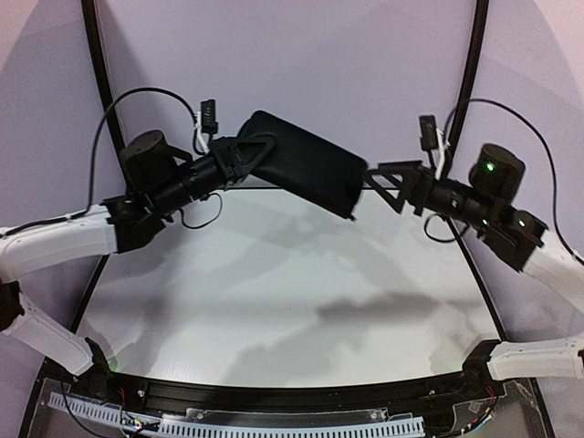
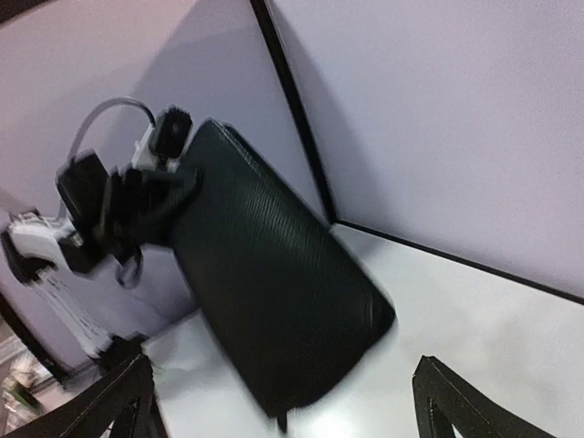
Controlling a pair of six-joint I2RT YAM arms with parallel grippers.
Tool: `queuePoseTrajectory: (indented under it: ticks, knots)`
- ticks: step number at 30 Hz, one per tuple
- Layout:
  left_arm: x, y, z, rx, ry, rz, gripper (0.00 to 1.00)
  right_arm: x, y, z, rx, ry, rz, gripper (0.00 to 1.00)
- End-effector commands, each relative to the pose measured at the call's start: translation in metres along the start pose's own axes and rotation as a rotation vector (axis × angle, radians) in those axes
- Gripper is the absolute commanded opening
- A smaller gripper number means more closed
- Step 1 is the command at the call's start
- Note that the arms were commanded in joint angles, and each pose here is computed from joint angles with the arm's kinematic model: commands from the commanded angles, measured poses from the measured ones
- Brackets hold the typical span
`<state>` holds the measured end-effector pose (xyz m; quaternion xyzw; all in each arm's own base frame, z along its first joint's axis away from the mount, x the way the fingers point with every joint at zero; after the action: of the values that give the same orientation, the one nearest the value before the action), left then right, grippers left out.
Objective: Sort the hair-cutting tools
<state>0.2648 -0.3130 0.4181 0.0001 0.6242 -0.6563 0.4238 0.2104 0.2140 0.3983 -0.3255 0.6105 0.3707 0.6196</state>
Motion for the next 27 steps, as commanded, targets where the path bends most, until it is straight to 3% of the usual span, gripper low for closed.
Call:
queuePoseTrajectory:
  ticks: [1, 6, 19, 27]
  knots:
    - [-0.041, 0.010, -0.032, -0.269, -0.198, 0.055, 0.01, 0.032, -0.001, -0.017, 0.048, 0.138, -0.187, 0.96]
    - [-0.044, 0.005, -0.036, -0.318, -0.175, 0.036, 0.01, 0.060, -0.003, -0.005, 0.005, 0.319, -0.205, 0.87]
    - [-0.036, -0.004, -0.038, -0.249, -0.117, -0.015, 0.01, 0.086, 0.020, 0.071, -0.175, 0.377, -0.301, 0.75]
    - [-0.029, -0.014, -0.040, -0.154, -0.076, -0.037, 0.01, 0.100, 0.022, 0.084, -0.236, 0.431, -0.280, 0.65]
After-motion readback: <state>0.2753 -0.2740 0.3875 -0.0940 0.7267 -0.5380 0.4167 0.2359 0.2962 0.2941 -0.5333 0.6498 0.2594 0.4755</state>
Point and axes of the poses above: each gripper's point midway between its finger pads, its own z axis out along the fingers, its own y axis along the line the jaws close on, x = y × z, the point moved 5 cm from there along -z, back along the fingers, and after that the axes turned 15 degrees about -z, right-handed, at the moved point
